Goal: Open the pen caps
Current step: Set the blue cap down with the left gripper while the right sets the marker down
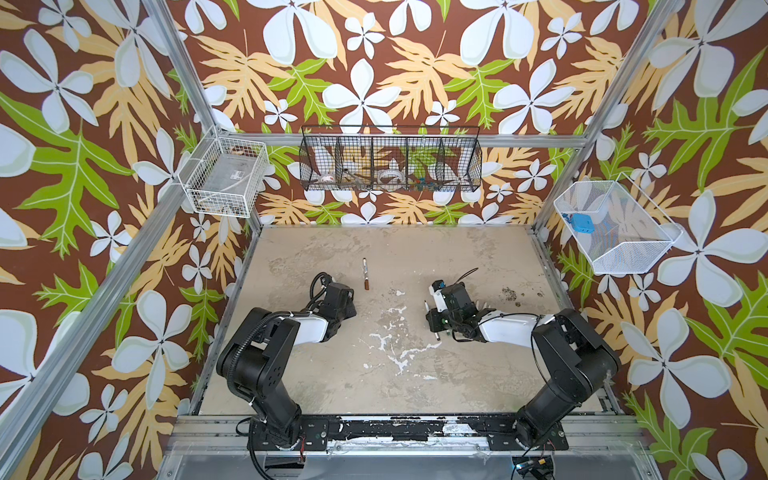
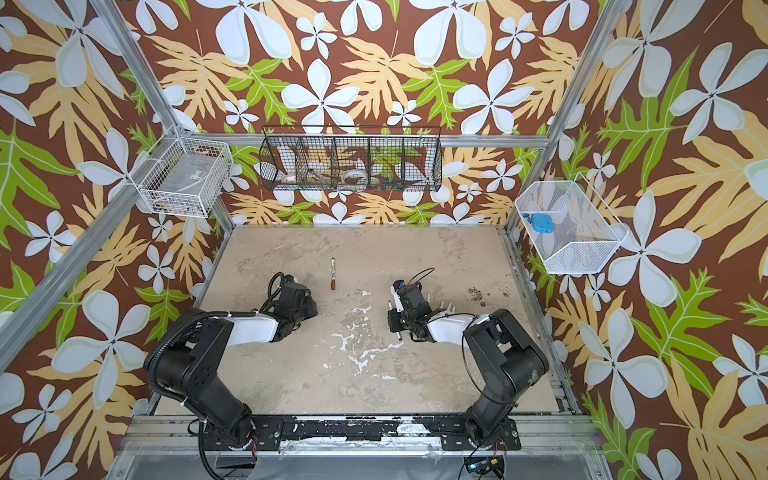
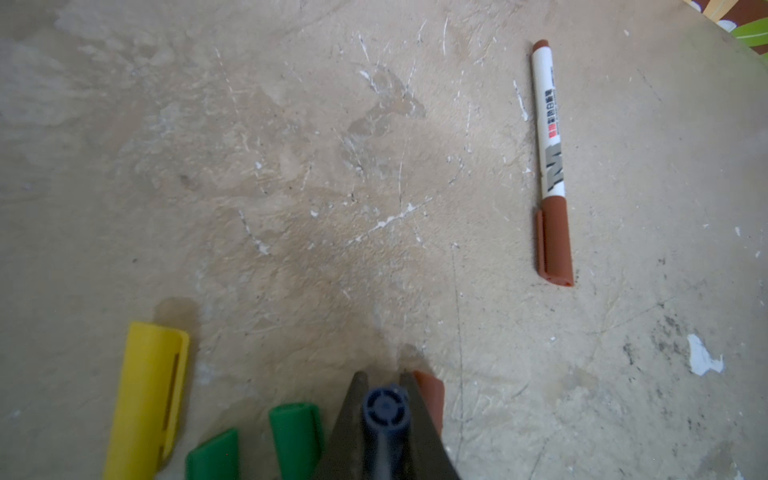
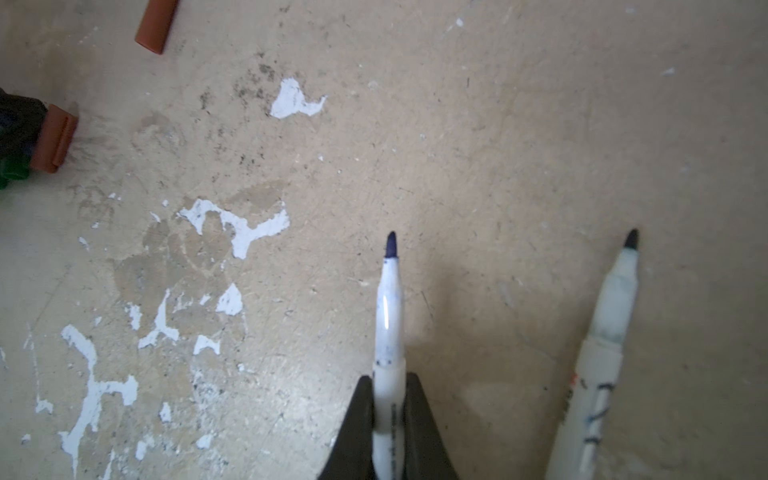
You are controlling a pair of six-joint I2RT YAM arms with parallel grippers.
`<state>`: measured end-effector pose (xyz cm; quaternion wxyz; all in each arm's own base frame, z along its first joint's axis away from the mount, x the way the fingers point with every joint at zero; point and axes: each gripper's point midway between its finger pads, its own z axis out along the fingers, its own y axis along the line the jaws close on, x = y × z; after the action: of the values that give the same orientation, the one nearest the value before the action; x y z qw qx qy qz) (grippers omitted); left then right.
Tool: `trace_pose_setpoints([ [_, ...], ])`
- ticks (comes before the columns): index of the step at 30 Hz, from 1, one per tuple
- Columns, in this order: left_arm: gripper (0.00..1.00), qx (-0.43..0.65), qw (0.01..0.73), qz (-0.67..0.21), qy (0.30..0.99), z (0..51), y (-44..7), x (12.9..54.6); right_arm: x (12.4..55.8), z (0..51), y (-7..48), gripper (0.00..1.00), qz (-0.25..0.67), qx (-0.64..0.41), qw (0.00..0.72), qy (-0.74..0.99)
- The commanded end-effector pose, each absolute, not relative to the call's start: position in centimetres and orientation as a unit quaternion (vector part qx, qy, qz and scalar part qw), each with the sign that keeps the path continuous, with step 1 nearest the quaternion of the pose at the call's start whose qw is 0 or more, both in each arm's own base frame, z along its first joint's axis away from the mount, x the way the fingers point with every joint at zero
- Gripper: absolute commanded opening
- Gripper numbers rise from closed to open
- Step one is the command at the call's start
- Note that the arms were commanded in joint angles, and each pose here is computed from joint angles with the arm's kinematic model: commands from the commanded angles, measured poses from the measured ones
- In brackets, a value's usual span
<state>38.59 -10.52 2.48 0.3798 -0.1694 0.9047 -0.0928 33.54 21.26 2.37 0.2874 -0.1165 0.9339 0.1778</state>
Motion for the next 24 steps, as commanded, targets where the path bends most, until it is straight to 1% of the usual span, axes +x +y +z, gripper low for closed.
trace_pose_setpoints([
  [1,0.02,-0.172,0.371,-0.078,0.909,2.0,-10.0,38.5,33.5,1.9,20.8,0.16,0.164,-0.109,0.279,0.94],
  [4,0.05,-0.173,0.368,-0.075,0.911,1.7,-9.9,38.5,33.5,2.1,20.7,0.21,0.164,-0.109,0.282,0.939],
  [5,0.08,-0.173,0.367,-0.076,0.911,1.7,-10.0,38.6,33.5,2.1,20.7,0.22,0.164,-0.109,0.283,0.939],
  [9,0.14,-0.174,0.367,-0.075,0.911,1.7,-9.9,38.7,33.5,3.1,21.0,0.25,0.175,-0.116,0.296,0.932],
  [14,0.18,-0.173,0.377,-0.08,0.907,2.3,-10.0,38.8,33.5,5.6,21.3,0.26,0.197,-0.126,0.333,0.913],
  [18,0.25,-0.169,0.388,-0.086,0.902,3.1,-10.0,38.9,33.3,7.8,21.4,0.26,0.212,-0.131,0.366,0.896],
  [22,0.33,-0.163,0.414,-0.104,0.89,4.8,-10.2,38.7,32.9,9.9,21.1,0.26,0.224,-0.132,0.399,0.88],
  [24,0.35,-0.154,0.433,-0.115,0.881,6.0,-10.4,38.5,32.6,10.6,20.9,0.26,0.227,-0.131,0.412,0.873],
])
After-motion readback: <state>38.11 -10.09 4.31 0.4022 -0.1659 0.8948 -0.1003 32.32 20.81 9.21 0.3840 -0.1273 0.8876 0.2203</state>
